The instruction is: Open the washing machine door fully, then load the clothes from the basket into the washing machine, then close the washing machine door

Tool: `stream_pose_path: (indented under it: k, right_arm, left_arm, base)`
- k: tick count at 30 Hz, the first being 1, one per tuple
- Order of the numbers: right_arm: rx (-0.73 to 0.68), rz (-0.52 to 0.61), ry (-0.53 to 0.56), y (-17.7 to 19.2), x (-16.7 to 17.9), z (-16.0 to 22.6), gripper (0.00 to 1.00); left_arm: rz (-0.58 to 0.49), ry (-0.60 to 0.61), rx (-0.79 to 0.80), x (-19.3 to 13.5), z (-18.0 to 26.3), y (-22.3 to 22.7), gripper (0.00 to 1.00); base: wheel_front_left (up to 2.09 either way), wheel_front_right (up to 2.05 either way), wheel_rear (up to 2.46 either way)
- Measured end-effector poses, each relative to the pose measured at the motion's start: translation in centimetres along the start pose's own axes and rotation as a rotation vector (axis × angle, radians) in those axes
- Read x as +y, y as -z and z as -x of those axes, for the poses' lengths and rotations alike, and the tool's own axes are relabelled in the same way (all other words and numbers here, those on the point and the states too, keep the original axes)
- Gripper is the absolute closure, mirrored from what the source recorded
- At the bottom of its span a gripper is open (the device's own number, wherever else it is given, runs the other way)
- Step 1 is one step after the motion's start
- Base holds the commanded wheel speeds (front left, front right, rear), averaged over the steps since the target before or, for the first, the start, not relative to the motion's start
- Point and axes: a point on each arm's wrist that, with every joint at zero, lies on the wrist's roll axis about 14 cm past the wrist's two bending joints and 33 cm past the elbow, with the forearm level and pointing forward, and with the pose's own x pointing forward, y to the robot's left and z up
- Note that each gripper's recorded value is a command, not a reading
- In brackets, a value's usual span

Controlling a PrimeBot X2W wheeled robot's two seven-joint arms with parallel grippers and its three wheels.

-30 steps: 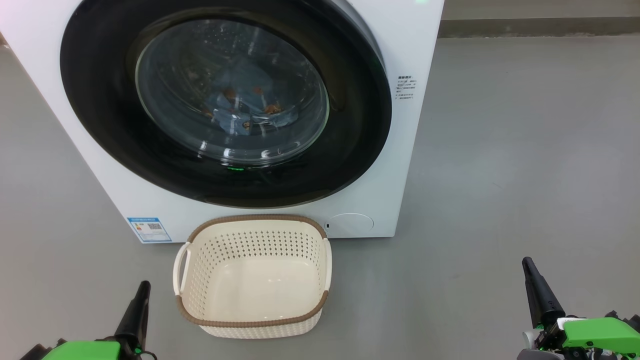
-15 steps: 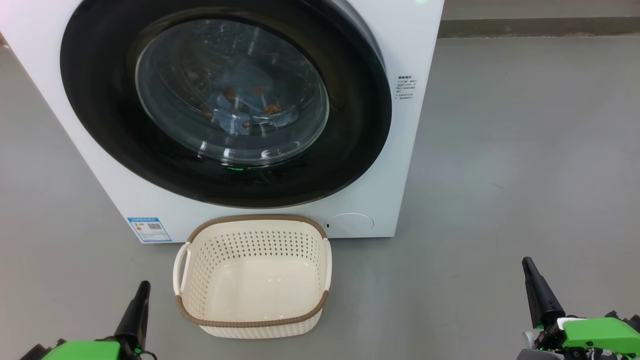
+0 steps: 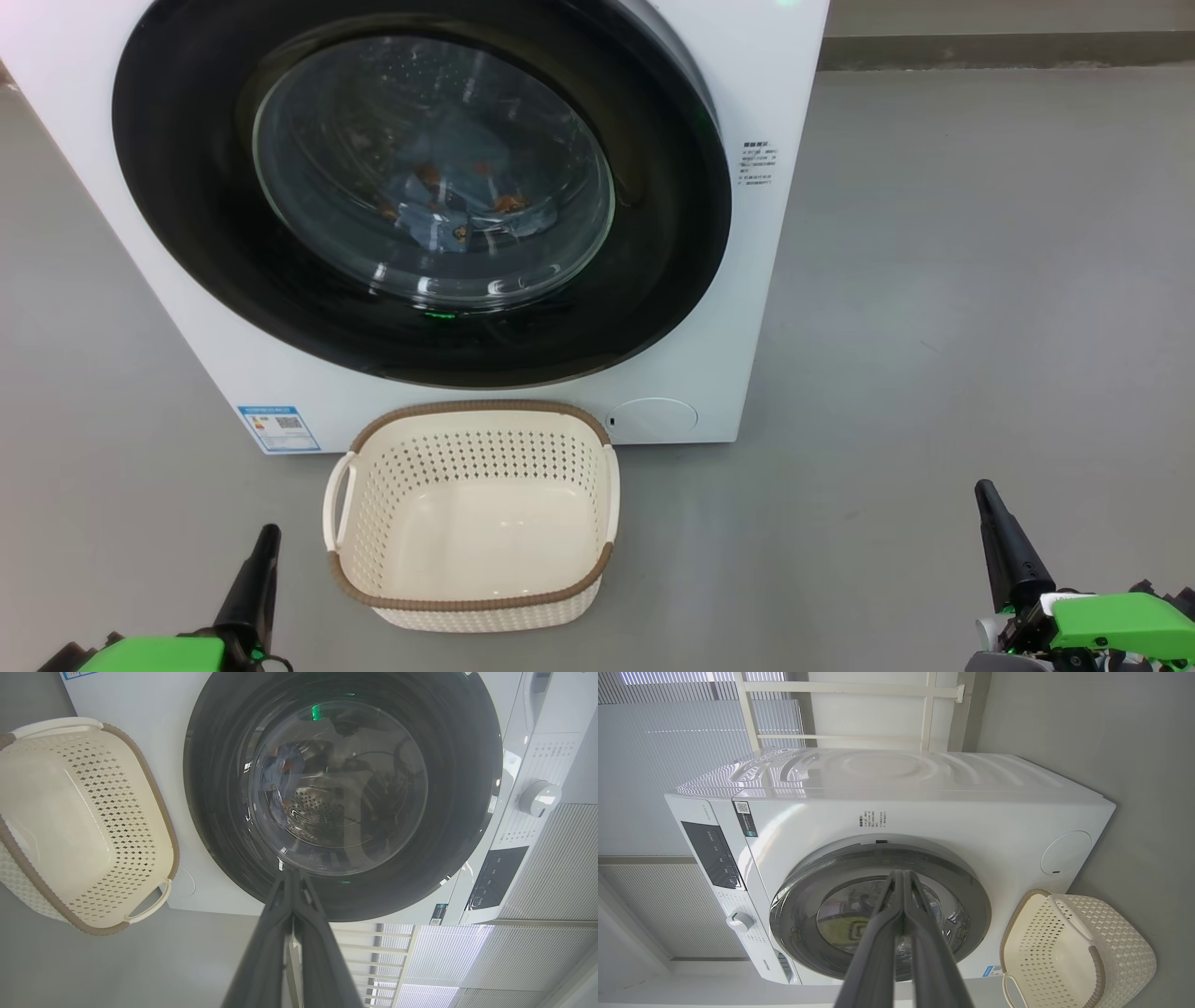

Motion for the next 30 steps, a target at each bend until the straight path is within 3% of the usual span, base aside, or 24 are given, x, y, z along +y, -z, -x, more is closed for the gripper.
stream_pose_path:
  k: [30]
  right_arm:
    - [0.0,0.0,0.0,0.0,0.0,0.0,1.0]
  left_arm:
    - [0.001,0.0,-0.001,0.0,0.0,0.0,1.0]
  base:
    - [0.0,0.0,0.0]
